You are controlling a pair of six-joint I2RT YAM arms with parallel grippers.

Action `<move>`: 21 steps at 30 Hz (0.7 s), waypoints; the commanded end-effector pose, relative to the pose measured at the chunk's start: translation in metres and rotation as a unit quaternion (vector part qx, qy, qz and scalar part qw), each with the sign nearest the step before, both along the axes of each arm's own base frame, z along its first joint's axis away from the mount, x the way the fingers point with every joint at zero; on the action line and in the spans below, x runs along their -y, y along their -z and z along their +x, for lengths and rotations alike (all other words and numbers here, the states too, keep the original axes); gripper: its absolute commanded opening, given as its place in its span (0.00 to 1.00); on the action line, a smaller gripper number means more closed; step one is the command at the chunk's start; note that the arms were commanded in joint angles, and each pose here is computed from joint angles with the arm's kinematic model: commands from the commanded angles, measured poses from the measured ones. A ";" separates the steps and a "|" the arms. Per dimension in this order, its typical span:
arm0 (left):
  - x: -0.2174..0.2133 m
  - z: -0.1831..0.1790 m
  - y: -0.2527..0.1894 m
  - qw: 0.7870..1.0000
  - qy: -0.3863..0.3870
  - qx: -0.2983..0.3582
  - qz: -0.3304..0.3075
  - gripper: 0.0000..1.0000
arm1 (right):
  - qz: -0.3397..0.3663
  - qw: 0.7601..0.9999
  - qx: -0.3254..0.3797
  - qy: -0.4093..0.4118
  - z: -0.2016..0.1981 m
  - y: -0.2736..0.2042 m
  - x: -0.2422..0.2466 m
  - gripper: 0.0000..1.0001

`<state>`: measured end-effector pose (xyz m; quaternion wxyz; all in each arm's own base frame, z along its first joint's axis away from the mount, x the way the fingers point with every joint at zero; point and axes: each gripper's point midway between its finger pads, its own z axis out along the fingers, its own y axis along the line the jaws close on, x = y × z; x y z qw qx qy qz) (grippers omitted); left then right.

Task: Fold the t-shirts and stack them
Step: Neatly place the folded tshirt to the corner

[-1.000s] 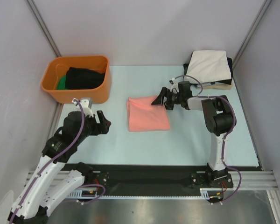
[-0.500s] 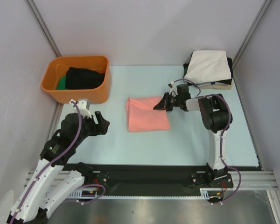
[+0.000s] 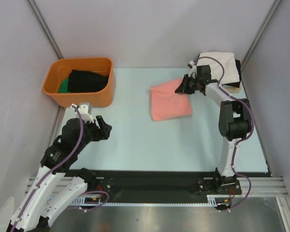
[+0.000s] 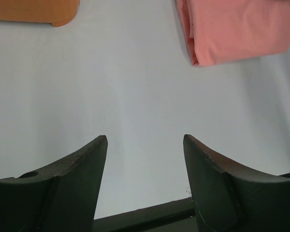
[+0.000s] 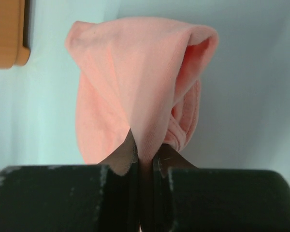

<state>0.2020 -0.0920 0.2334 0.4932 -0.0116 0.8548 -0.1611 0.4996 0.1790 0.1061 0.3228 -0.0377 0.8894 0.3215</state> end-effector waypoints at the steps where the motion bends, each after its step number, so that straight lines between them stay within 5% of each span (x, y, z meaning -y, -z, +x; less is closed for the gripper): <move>1: -0.001 0.004 -0.004 1.000 -0.002 0.018 0.003 0.70 | -0.078 0.993 0.086 0.023 0.024 -0.054 0.035 0.00; 13: -0.013 0.015 0.002 0.999 -0.032 0.006 0.007 0.63 | -0.176 0.967 0.168 0.072 0.106 -0.123 0.106 0.00; 21: -0.013 0.019 0.008 0.999 -0.034 -0.006 0.011 0.62 | -0.192 0.948 0.244 0.076 0.126 -0.179 0.128 0.00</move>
